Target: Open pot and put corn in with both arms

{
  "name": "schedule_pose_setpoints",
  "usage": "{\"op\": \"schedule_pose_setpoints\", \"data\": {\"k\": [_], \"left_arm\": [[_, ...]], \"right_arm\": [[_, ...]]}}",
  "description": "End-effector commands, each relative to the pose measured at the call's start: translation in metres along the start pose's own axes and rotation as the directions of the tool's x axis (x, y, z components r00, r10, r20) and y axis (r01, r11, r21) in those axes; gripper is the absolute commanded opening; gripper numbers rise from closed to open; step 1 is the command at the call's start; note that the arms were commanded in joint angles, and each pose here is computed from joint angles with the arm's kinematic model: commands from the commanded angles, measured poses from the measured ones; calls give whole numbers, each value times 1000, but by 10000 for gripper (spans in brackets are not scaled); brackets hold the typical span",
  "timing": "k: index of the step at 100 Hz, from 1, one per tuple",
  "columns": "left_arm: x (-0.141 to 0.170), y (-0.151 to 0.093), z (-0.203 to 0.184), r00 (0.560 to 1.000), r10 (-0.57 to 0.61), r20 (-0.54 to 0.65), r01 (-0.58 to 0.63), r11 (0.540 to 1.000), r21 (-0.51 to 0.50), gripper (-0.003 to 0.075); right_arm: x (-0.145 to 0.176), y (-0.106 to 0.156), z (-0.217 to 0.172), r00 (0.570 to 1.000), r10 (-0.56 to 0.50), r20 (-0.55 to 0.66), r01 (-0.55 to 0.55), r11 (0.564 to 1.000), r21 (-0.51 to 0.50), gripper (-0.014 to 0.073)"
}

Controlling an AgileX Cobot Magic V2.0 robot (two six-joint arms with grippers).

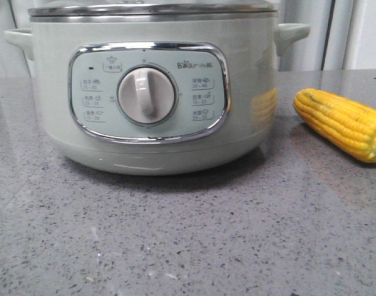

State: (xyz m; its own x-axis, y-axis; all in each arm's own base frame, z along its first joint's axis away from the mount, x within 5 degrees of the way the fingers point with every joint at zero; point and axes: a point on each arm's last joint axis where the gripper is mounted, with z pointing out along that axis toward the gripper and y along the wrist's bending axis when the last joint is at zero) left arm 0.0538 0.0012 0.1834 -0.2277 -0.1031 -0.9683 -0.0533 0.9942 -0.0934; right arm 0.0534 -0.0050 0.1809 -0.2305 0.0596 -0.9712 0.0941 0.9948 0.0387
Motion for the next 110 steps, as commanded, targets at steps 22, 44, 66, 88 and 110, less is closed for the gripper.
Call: {"op": "schedule_pose_setpoints", "data": {"k": [22, 44, 66, 88, 110], "left_arm": [[1, 0, 0, 998, -10, 57, 10, 1000, 5, -20], [0, 2, 0, 995, 73, 65, -72, 997, -23, -20], [-3, 2, -1, 992, 74, 102, -72, 997, -21, -20], [-4, 2, -1, 991, 74, 115, -72, 997, -20, -20], [-9, 1, -1, 983, 74, 168, -72, 997, -18, -20]], "right_arm": [[3, -1, 0, 1000, -19, 25, 19, 1000, 7, -70], [3, -1, 0, 1000, -19, 25, 19, 1000, 7, -70], [2, -1, 0, 999, -19, 33, 19, 1000, 7, -70], [2, -1, 0, 999, -19, 37, 19, 1000, 7, -70], [-3, 0, 0, 996, -19, 91, 19, 1000, 3, -70]]}}
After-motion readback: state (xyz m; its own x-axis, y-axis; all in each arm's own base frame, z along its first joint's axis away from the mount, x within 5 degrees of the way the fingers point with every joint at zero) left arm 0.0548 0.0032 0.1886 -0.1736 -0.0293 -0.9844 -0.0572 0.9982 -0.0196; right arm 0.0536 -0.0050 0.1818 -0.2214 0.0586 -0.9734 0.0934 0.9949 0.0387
